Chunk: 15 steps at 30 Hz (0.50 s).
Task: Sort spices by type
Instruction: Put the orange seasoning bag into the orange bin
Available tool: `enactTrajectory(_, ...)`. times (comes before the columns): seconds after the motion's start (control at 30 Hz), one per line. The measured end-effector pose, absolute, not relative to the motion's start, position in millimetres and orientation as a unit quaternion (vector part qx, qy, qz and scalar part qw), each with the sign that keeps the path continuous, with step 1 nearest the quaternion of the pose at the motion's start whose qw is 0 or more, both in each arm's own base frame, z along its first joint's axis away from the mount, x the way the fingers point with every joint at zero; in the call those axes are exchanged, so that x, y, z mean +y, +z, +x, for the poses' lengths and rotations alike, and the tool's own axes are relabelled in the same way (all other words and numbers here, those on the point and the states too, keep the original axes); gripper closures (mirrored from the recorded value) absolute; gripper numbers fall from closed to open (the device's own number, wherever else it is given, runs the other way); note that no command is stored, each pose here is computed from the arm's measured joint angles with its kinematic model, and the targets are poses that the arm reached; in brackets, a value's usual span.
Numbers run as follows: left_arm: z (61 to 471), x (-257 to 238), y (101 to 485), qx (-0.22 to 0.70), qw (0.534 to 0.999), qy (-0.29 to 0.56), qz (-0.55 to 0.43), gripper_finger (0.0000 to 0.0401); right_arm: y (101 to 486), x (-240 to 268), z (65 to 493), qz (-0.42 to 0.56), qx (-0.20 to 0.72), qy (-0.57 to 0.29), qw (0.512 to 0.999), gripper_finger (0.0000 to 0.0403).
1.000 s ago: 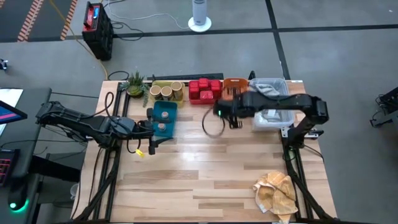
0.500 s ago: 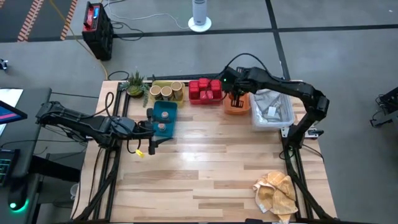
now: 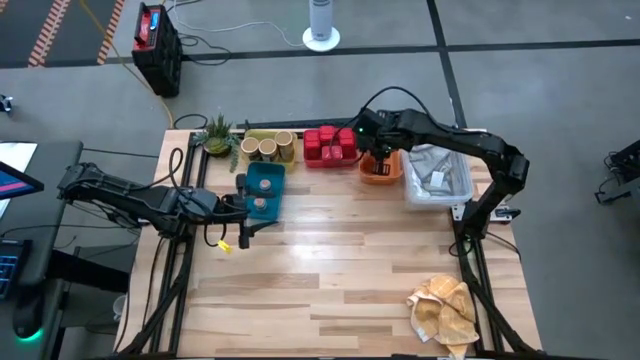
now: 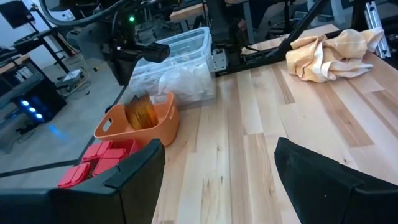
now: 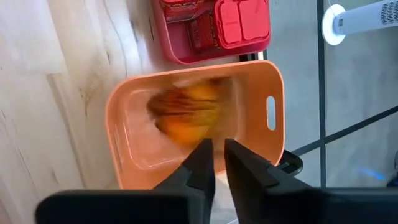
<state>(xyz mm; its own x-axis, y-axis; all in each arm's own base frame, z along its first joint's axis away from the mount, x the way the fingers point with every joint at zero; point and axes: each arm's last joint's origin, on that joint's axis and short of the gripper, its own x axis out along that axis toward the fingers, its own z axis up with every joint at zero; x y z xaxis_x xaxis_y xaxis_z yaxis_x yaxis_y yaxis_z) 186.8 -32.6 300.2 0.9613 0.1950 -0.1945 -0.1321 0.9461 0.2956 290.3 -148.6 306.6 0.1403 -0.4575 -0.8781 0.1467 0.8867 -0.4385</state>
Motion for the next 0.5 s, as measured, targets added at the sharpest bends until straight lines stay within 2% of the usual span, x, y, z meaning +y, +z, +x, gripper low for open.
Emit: enactTrajectory(0.5,186.8,-32.5,299.8,0.113,0.98,0.083,0.143,0.0113,305.7,-125.5,298.5,-0.106,0.618,-0.203,0.752,0.0245)
